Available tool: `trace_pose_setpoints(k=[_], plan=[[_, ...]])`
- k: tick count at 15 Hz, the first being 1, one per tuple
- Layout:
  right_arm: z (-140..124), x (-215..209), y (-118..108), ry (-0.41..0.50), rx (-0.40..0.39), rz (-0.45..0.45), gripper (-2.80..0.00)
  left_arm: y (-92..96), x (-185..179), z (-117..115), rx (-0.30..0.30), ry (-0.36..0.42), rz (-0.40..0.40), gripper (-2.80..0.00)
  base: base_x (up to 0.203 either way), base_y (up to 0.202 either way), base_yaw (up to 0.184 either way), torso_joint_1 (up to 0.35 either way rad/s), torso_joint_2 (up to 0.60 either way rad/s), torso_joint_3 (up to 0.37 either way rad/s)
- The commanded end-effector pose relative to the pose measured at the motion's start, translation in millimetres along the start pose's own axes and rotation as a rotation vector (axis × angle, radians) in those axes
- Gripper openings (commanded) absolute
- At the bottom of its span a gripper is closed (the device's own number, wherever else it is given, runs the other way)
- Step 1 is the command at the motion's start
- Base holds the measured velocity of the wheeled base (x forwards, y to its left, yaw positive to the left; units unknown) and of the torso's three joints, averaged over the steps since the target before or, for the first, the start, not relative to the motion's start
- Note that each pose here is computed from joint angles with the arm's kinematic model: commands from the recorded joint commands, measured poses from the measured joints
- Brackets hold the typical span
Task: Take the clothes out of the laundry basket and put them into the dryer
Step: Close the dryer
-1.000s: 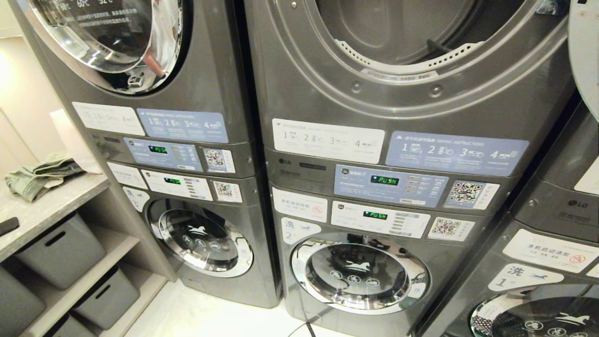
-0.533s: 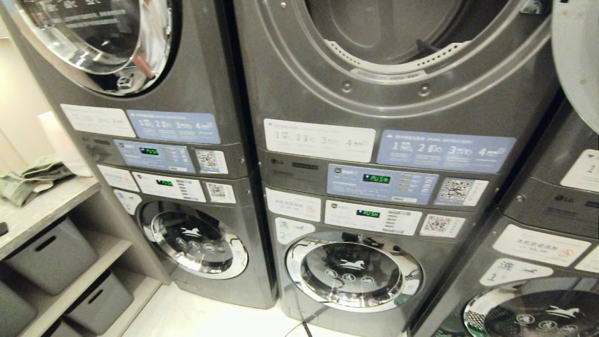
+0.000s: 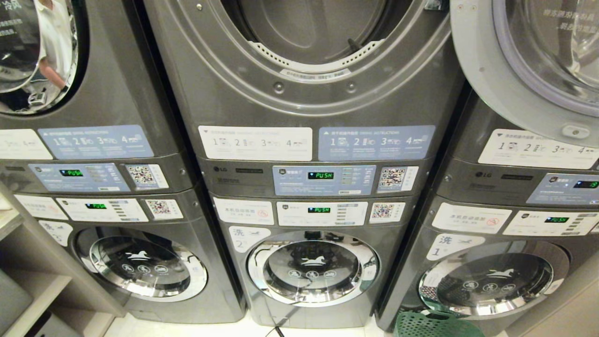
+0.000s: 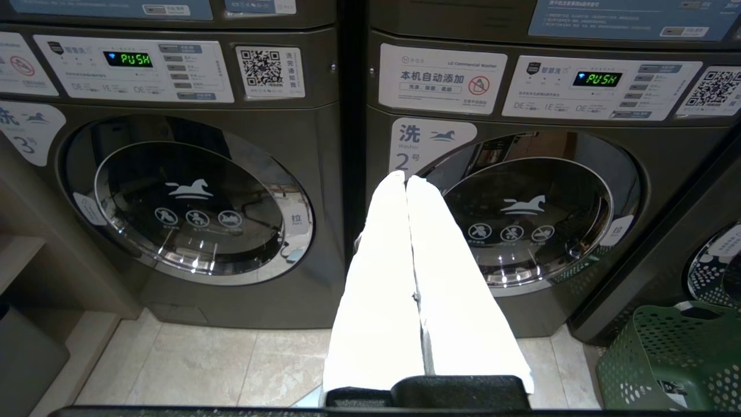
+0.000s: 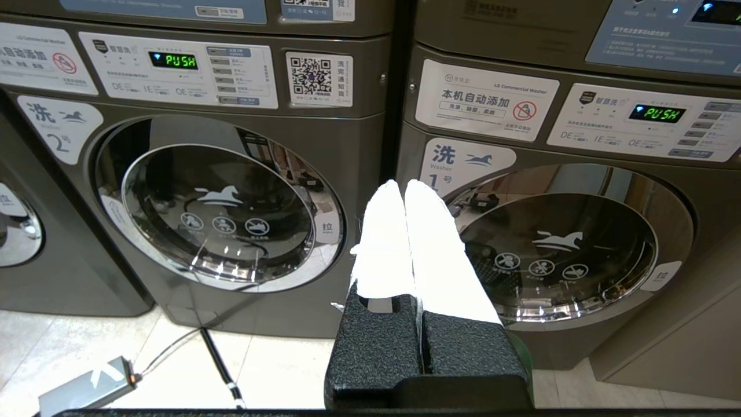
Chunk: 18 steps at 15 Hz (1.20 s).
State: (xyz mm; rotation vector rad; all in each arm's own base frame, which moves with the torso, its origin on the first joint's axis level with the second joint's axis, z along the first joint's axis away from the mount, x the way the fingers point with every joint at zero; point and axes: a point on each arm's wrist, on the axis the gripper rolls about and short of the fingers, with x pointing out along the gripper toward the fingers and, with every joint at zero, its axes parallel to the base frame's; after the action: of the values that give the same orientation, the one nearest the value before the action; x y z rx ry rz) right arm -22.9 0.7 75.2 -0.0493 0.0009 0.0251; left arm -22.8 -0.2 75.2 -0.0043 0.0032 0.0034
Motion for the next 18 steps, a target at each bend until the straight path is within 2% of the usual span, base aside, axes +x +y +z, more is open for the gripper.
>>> trace_pose_setpoints(k=[1, 8, 18], plan=[[0.0, 0.1, 0.0, 0.002, -0.001, 0.001, -2.80, 0.0, -0.1, 0.0, 0.000, -0.002, 0.000, -2.80, 0.000, 0.000, 0.000, 0.000, 0.00, 0.000], [0.0, 0.1, 0.0, 0.001, -0.002, 0.001, -2.80, 0.0, -0.1, 0.0, 0.003, -0.001, 0.000, -2.80, 0.000, -0.011, 0.004, 0.000, 0.00, 0.000], [0.1, 0.1, 0.0, 0.000, -0.001, 0.001, -2.80, 0.0, -0.1, 0.0, 0.003, -0.002, -0.002, -2.80, 0.000, -0.186, 0.003, 0.003, 0.00, 0.003]])
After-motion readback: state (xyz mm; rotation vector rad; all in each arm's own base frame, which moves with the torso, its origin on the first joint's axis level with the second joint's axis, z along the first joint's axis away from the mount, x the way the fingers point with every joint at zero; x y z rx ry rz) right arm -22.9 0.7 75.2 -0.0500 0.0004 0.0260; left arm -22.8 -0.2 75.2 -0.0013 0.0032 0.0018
